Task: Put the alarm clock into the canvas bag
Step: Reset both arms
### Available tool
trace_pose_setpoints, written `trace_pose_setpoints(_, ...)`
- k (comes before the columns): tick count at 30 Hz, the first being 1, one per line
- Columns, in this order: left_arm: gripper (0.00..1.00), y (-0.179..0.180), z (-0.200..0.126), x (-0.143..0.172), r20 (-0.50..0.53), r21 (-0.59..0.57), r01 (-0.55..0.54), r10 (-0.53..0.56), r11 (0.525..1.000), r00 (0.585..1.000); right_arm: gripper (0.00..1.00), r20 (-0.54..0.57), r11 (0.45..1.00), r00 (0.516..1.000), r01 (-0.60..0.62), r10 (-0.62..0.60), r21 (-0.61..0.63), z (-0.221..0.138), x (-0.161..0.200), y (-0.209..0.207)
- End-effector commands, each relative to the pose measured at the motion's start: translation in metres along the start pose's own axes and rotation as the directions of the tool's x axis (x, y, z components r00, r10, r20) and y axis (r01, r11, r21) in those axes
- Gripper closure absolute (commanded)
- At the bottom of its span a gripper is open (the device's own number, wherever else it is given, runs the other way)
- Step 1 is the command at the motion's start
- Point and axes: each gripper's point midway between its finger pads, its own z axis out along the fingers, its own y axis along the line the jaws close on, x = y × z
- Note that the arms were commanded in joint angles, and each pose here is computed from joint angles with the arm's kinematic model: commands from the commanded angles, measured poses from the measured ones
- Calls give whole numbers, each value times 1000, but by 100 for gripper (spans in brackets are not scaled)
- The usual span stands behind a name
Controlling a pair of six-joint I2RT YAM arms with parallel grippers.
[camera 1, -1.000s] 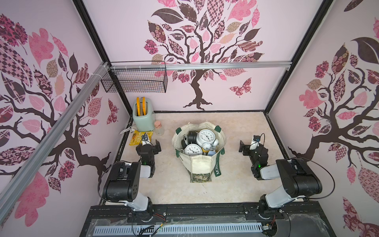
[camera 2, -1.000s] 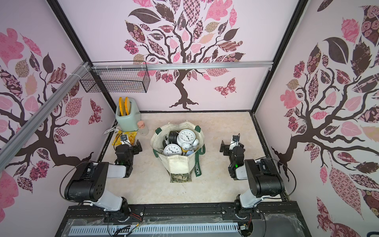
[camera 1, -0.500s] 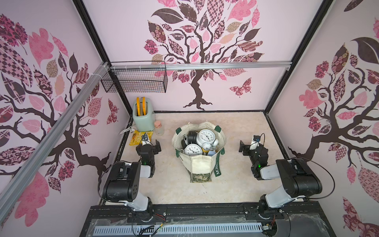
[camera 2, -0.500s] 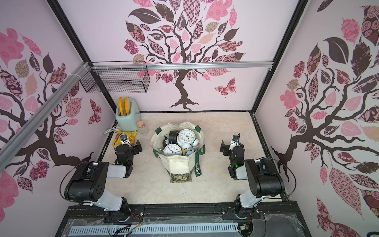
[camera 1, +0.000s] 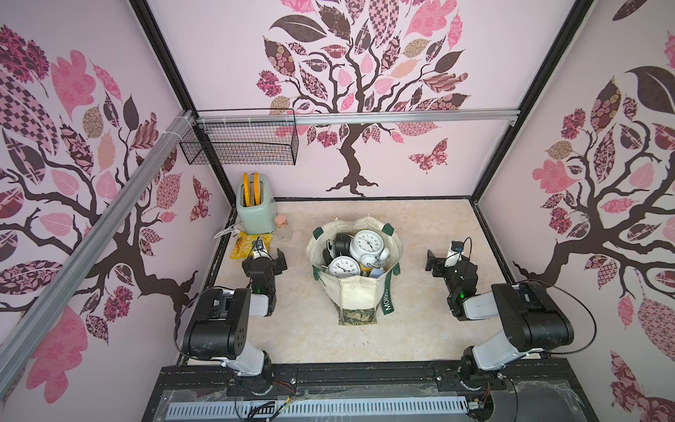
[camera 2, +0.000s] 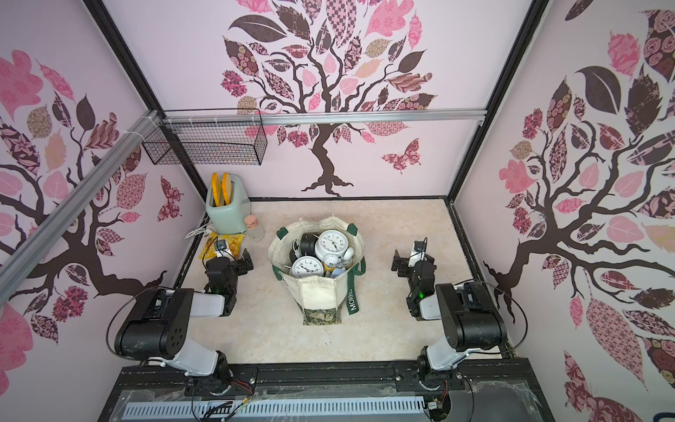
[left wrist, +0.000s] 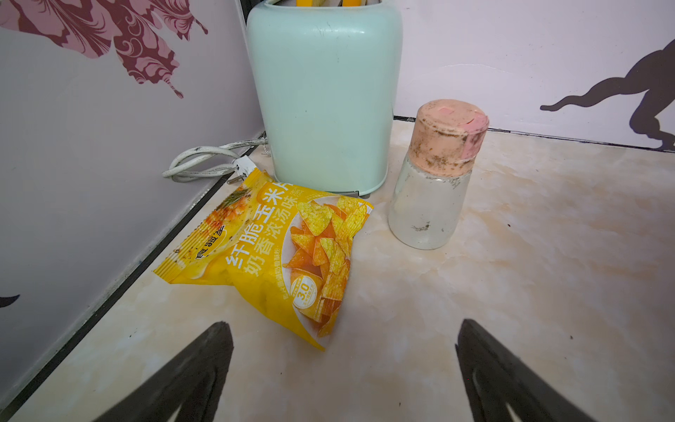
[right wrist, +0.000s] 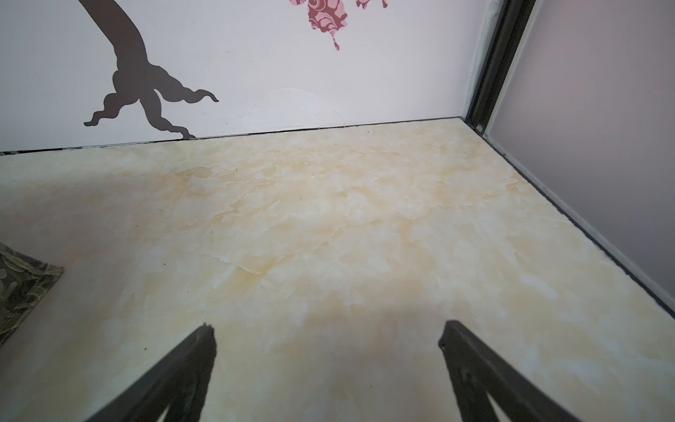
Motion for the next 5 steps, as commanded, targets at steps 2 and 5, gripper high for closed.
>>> trace_pose_setpoints(2,2,0,-1,-3,13,-4,-3,3,1000,1000,0,11,1000,1000,-8,8,-9,5,-7,2)
trace_pose_setpoints(5,2,0,-1,-4,14,-4,-3,3,1000,1000,0,22,1000,1000,-5,5,-5,1,-8,1)
